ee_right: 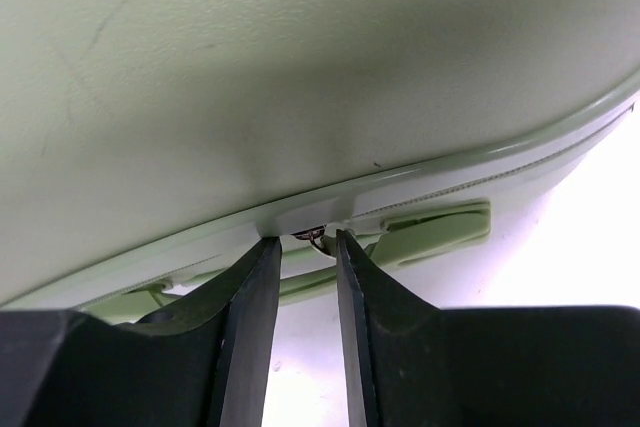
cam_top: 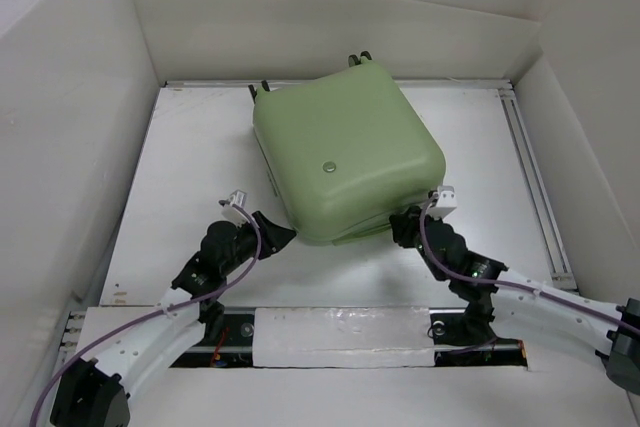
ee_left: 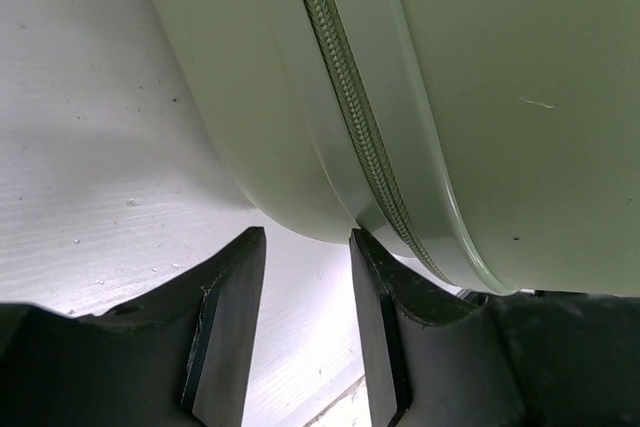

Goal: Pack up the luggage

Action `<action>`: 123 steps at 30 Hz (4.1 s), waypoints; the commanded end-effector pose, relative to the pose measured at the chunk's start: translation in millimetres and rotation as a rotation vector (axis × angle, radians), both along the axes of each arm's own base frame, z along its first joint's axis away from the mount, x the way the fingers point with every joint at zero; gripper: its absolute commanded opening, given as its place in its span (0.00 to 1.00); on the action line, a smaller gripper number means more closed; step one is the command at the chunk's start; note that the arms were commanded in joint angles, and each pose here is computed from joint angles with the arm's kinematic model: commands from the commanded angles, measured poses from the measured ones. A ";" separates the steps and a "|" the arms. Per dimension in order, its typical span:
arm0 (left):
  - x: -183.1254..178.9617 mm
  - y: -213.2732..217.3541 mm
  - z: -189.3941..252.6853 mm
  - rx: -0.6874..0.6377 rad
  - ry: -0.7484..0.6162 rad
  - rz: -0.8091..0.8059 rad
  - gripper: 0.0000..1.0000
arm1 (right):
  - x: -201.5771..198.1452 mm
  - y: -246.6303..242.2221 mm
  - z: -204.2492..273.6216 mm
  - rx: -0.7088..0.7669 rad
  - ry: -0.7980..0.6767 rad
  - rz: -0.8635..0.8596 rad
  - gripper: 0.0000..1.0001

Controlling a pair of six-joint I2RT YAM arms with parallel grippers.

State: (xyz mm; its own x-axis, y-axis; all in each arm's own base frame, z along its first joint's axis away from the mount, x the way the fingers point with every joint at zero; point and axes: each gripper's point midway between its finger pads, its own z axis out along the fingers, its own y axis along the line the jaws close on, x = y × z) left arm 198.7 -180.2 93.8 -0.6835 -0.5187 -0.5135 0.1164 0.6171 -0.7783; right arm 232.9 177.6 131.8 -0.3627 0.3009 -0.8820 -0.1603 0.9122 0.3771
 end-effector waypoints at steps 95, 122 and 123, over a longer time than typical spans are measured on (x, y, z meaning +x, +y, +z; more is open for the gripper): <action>57.5 46.7 187.6 0.103 -0.333 0.268 0.73 | -31.2 71.7 13.9 0.272 0.204 -0.207 0.60; 165.5 95.8 184.2 -0.092 -0.161 0.395 0.78 | -19.1 29.1 -38.8 0.228 0.302 -0.332 0.64; 172.3 95.8 177.3 -0.087 -0.137 0.396 0.78 | -16.8 32.8 -40.4 0.205 0.307 -0.319 0.64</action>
State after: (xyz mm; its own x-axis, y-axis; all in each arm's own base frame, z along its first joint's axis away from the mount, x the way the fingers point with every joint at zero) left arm 362.1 -65.9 248.4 -0.3067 -0.7626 -0.5695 -0.1221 0.6249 -0.7711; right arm 202.5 192.8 79.0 -0.4707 0.5915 -0.6546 0.2852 0.8041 0.5215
